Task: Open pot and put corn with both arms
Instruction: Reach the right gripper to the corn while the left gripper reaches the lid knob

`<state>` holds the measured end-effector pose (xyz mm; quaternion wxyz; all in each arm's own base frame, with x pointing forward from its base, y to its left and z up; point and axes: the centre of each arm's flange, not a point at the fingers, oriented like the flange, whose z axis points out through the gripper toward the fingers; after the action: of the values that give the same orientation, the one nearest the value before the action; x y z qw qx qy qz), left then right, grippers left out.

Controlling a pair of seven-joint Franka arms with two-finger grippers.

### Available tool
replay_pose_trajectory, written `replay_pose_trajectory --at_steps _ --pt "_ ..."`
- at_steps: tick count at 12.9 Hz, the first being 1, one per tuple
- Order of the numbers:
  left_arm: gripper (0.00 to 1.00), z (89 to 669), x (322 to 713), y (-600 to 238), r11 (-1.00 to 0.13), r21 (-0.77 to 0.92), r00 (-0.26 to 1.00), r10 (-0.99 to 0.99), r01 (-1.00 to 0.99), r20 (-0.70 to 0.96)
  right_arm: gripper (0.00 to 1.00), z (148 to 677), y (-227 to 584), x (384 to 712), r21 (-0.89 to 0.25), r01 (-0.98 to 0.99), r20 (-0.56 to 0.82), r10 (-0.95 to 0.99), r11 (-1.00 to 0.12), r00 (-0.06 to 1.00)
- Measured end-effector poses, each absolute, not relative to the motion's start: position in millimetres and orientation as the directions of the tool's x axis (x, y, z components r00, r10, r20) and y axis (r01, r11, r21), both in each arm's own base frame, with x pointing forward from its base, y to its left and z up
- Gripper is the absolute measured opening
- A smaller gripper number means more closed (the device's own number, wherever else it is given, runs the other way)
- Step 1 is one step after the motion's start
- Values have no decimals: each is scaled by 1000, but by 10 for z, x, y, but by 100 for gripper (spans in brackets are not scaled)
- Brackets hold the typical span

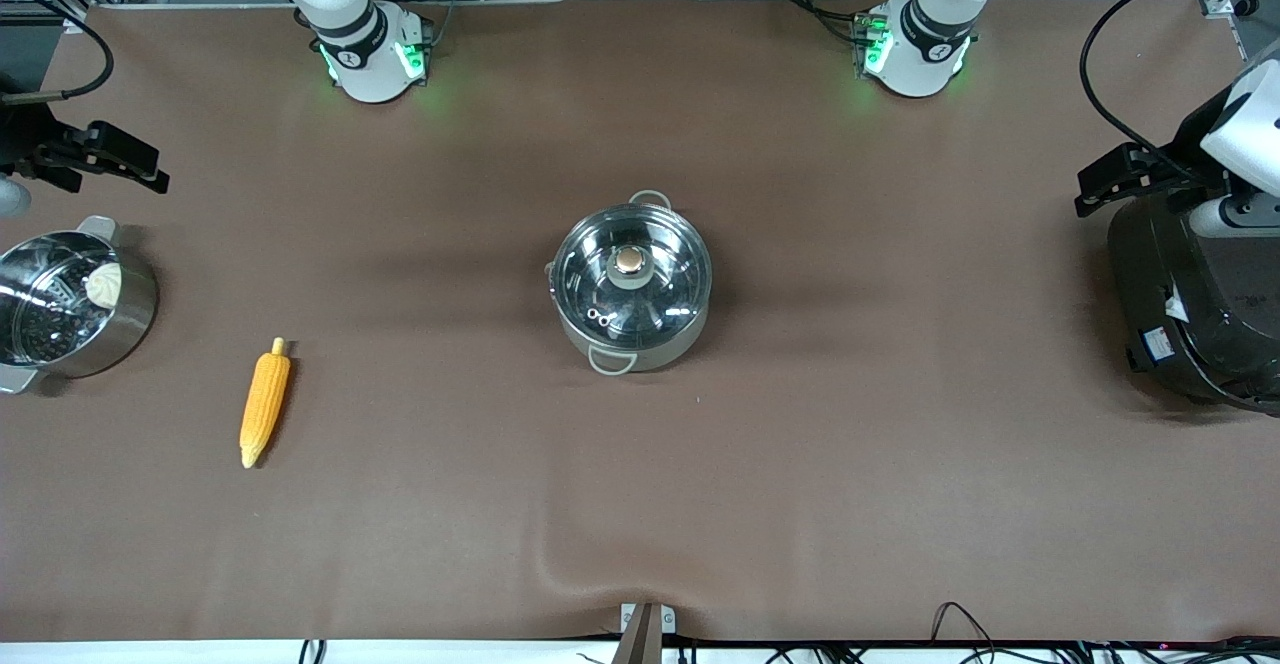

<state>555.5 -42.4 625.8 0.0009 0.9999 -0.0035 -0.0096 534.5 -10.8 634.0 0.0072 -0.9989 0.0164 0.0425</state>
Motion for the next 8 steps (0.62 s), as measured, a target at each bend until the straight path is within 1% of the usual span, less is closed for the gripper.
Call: replay_pose_trajectory --at_steps 5,8 --pt "100 6337 5538 -470 -1000 -8 1000 -17 -17 -15 100 6337 -141 5350 -2 -36 -83 -36 -999 996" --pt "100 6297 5534 -798 -1000 -7 999 -14 -14 -29 100 6311 -143 5377 -1 -36 -81 -36 -999 996"
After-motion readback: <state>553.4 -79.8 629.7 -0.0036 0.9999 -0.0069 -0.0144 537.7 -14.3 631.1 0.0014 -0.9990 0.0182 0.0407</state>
